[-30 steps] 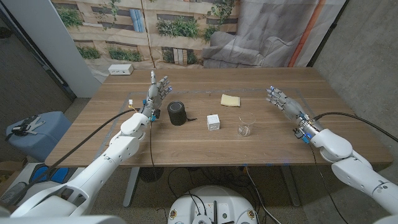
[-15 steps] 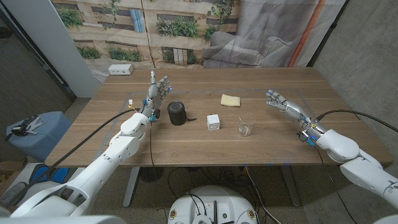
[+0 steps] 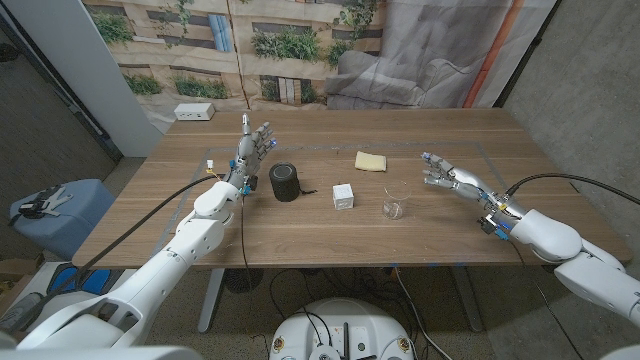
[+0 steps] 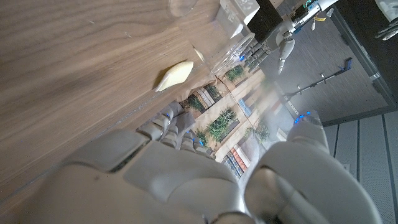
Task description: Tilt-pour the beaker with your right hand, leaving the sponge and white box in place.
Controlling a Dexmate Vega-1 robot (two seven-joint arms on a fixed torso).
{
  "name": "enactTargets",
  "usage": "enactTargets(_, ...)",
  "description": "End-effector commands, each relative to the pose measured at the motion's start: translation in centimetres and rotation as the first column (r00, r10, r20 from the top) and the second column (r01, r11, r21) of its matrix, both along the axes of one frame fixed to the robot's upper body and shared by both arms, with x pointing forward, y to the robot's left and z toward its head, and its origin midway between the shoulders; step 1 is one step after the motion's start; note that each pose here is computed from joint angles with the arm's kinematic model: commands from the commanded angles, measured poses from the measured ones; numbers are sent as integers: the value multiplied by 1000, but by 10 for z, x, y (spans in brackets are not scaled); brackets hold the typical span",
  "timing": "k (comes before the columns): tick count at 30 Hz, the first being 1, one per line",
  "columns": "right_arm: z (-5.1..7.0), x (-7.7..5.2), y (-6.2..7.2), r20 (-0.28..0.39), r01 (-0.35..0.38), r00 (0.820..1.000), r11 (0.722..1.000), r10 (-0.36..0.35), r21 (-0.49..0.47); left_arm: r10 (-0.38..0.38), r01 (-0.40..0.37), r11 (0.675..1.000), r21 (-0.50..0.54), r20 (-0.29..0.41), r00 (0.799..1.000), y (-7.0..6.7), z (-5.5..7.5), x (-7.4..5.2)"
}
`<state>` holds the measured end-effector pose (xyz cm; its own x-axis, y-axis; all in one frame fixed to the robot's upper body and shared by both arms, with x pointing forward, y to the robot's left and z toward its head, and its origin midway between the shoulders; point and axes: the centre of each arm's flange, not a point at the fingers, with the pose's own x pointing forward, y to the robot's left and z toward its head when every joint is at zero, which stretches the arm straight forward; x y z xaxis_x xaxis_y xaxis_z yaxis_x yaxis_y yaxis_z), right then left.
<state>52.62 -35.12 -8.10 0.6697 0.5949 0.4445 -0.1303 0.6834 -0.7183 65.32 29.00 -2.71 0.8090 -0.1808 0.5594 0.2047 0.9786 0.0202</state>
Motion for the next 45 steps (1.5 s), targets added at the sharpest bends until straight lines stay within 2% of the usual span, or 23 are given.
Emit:
enactTargets(1,-9,-5,12,13,23,1000,997,-22,-68,0,0,1000,0,0,1000,0,0,0)
enactTargets(11,-22,-4,21,-1,23,1000,996,-23,-84,0,0,1000,0,0,1000,0,0,0)
enactTargets(17,-34,-2,30,-8,31,999,993,-32,-114,0,0,1000,0,0,1000,0,0,0)
enactTargets(28,-45,4,40,27,63,998,993,-61,-103,0,0,1000,0,0,1000,0,0,0)
enactTargets(36,-52,11,48,33,54,998,994,-51,-96,0,0,1000,0,0,1000,0,0,0)
enactTargets(45,-59,17,50,35,67,997,994,-65,-84,0,0,1000,0,0,1000,0,0,0)
